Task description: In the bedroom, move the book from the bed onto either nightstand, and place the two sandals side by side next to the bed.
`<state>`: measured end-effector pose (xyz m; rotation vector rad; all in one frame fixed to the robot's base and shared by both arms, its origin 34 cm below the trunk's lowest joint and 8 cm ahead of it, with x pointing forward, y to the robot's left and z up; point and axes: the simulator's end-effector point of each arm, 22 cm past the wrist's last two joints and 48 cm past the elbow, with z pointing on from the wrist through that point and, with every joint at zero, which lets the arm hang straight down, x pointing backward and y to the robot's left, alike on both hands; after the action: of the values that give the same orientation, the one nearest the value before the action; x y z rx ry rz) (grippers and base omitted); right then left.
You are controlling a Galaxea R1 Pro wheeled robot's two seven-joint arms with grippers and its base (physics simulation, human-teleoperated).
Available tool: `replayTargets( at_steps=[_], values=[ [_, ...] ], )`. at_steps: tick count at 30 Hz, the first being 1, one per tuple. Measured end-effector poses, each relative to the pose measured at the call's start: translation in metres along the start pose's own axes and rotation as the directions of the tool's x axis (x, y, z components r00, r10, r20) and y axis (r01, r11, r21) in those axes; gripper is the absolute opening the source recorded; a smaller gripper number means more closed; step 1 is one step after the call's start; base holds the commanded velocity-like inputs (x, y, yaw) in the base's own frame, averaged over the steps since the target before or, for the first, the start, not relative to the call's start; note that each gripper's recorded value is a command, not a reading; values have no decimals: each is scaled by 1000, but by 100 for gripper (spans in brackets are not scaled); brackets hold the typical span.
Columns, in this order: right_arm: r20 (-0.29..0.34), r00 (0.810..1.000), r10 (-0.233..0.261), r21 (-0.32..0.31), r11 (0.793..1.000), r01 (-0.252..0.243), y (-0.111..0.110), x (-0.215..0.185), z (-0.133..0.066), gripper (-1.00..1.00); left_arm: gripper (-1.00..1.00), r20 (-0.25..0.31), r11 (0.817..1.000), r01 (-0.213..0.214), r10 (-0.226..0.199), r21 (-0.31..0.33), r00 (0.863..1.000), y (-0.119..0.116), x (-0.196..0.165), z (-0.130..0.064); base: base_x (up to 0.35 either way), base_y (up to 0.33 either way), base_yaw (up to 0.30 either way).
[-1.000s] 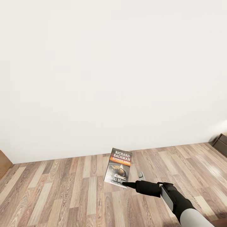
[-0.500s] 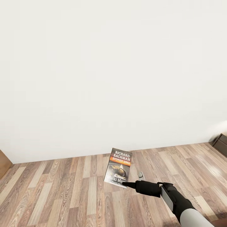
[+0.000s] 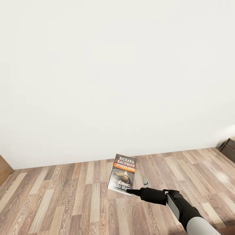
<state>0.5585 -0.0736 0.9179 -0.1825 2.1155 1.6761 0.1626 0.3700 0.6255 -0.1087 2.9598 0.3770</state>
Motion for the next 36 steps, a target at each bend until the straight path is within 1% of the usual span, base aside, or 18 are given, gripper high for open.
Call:
replayTargets(
  at_steps=[29, 36],
  values=[
    [0, 1000, 0, 0, 1000, 0, 0, 1, 0, -100, 100, 0, 1000, 0, 0, 0, 1000, 0, 0, 0, 0, 0, 0],
    [-2, 1000, 2, 2, 1000, -2, -1, 2, 0, -100, 100, -1, 1000, 0, 0, 0, 1000, 0, 1, 0, 0, 0, 100]
  ],
)
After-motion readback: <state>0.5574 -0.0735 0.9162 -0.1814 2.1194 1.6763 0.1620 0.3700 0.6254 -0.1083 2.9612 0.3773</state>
